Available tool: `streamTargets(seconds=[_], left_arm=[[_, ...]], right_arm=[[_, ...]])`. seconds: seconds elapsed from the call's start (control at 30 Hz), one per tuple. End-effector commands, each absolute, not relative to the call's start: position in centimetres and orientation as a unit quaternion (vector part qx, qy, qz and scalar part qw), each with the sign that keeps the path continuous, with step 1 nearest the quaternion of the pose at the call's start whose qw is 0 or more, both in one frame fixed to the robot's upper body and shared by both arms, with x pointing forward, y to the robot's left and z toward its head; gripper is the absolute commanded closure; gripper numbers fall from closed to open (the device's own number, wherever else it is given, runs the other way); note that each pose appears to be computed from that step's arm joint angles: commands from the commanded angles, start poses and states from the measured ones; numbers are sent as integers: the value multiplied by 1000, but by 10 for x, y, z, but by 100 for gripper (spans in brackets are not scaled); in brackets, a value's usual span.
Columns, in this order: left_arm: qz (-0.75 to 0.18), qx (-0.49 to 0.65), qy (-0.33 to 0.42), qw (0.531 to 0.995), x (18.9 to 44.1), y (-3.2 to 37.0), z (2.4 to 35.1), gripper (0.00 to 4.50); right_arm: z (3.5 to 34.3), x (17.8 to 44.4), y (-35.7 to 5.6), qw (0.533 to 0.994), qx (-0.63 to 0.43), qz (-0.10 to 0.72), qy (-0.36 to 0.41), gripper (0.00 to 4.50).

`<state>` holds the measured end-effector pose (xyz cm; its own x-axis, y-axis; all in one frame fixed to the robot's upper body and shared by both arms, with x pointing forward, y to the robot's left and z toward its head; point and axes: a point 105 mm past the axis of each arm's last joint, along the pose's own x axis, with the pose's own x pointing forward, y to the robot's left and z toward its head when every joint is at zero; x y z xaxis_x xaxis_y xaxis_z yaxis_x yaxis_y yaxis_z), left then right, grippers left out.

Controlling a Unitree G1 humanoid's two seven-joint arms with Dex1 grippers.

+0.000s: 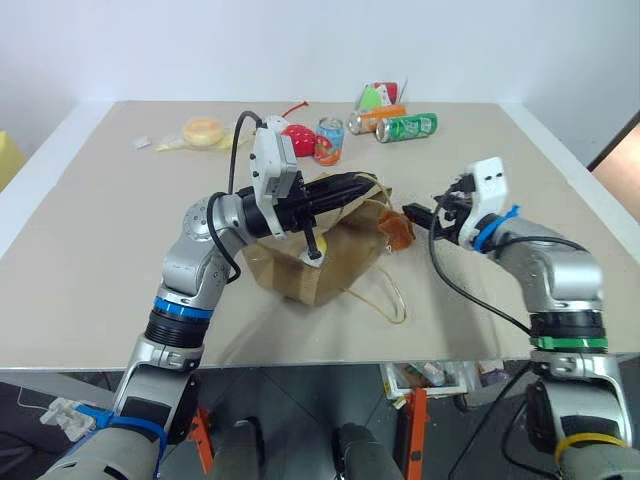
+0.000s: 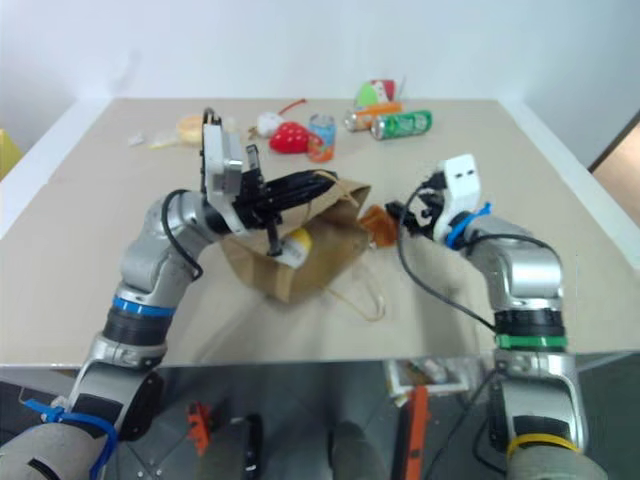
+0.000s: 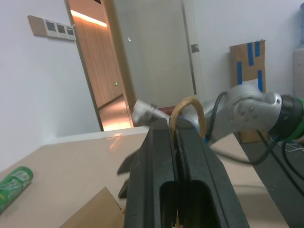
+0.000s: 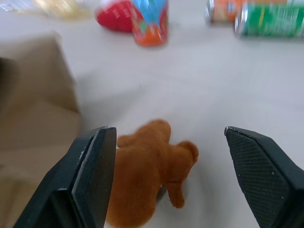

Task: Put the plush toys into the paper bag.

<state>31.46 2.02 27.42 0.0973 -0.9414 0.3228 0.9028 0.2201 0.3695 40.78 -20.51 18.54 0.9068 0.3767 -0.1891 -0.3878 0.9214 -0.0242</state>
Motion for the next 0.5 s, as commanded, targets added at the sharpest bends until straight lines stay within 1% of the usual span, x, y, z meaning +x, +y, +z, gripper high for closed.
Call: streamTargets(seconds=[0.03,0.17,0.37,0.5], left_arm=[[-620,43,-274,734,308,23,286,450],[-617,37,-270,738,308,25,285,450],[-614,38,-266,742,309,29,282,450],[-614,38,-265,742,308,28,283,450]], right_arm=[[200,415,-198,979,-29,191,68,56],[190,418,-188,978,-17,192,84,56],[166,409,-165,965,-16,226,129,56],[142,405,-161,959,-54,224,167,56]])
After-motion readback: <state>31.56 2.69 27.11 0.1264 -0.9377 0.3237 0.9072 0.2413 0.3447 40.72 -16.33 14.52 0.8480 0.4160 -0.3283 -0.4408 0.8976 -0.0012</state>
